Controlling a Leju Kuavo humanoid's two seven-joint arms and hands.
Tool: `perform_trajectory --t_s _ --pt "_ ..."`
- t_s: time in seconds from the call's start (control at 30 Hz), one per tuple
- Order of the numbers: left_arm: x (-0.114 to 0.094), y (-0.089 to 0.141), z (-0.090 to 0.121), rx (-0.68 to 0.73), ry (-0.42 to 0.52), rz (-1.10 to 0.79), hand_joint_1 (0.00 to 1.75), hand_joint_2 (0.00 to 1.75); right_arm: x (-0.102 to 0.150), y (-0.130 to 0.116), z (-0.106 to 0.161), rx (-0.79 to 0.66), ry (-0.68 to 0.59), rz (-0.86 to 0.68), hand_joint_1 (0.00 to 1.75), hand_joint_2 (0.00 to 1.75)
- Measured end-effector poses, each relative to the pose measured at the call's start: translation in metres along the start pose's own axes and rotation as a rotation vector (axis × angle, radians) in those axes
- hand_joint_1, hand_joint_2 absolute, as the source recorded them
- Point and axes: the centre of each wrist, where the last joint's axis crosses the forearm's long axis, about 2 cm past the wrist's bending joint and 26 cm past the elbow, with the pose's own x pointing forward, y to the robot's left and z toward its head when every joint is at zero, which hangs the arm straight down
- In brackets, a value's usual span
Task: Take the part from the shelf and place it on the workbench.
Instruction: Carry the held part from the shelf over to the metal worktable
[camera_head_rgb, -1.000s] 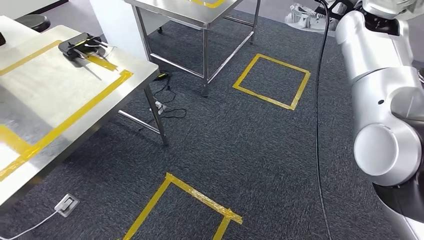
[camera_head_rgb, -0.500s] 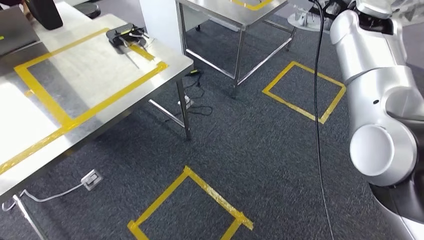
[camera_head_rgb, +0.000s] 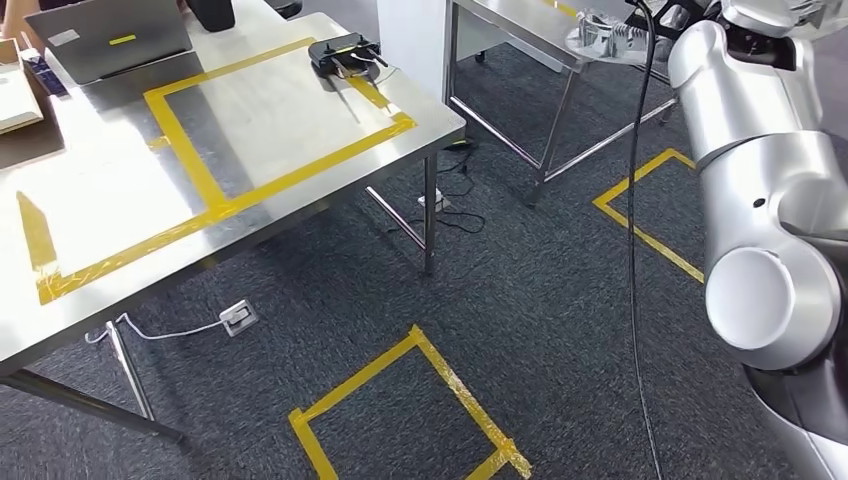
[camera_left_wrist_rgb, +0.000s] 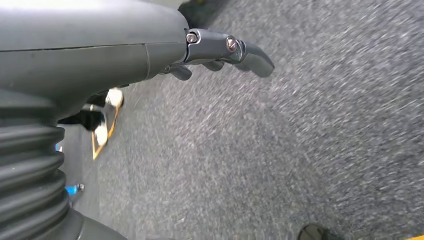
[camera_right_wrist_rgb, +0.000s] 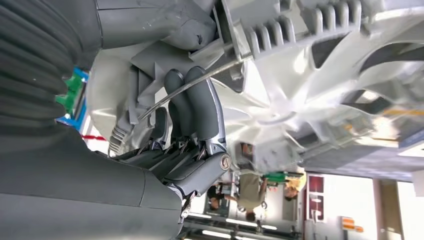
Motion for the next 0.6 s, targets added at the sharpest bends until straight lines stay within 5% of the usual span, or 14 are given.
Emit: perform_trajectory --t_s 0.6 --pt "-0.0014 -0.0005 0.0004 0.003 0.016 0.007 0.0 1.75 0.0069 0.0001 0.0 0.0 -0.011 -0.001 1.75 1.75"
